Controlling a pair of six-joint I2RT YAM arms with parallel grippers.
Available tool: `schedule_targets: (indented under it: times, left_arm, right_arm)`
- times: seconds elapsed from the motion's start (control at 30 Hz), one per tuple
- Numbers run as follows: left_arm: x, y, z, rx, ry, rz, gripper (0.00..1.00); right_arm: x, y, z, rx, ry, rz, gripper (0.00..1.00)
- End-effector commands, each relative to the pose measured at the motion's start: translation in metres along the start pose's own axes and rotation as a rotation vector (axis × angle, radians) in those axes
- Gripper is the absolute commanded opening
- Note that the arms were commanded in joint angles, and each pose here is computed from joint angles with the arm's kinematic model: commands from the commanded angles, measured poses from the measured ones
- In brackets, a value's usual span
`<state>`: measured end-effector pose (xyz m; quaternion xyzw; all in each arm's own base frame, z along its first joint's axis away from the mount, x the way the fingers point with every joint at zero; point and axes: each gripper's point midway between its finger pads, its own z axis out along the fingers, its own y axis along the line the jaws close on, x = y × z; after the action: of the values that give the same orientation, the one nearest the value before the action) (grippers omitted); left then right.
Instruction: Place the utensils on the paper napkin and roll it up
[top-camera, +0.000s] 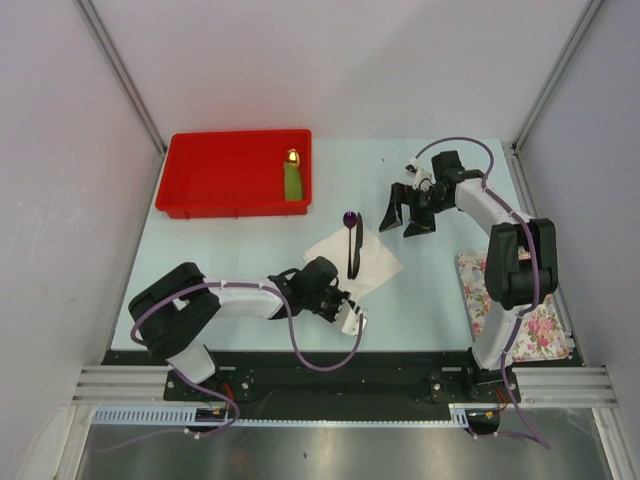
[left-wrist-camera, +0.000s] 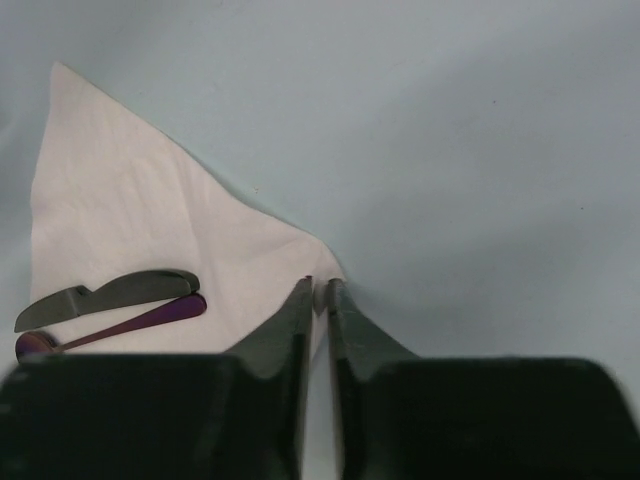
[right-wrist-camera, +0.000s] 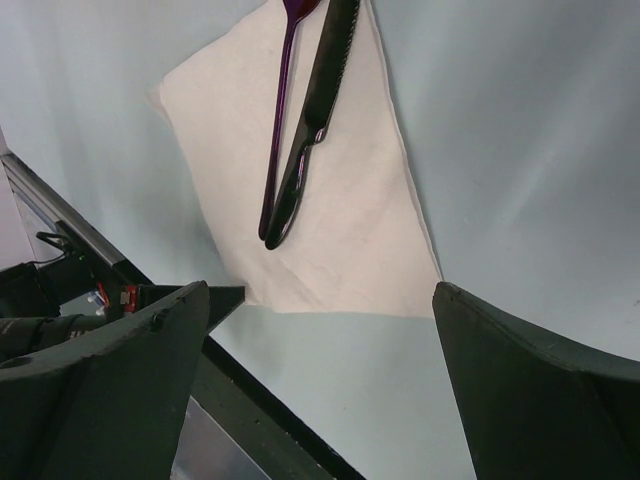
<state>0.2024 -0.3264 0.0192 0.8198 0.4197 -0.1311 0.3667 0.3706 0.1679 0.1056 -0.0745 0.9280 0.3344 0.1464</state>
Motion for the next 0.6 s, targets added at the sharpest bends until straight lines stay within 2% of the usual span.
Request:
schedule_targets:
  times: [0.0,0.03,0.57]
  left_arm:
    - [-0.004,-0.008,0.004,0.059,-0.011,0.002,0.03]
    - [-0.006,-0.008,0.004,0.060,-0.011,0.001,0.00]
    - [-0.053,-0.026,-0.011,0.137,-0.117,-0.069,0.00]
  right_arm:
    - [-0.011,0.008,-0.010,-0.027,-0.033,0.003,0.98]
    - [-0.009,0.007,-0.010,-0.027,-0.029,0.006,0.98]
    - [-0.009,0.008,-0.010,-0.031,-0.033,0.012,0.98]
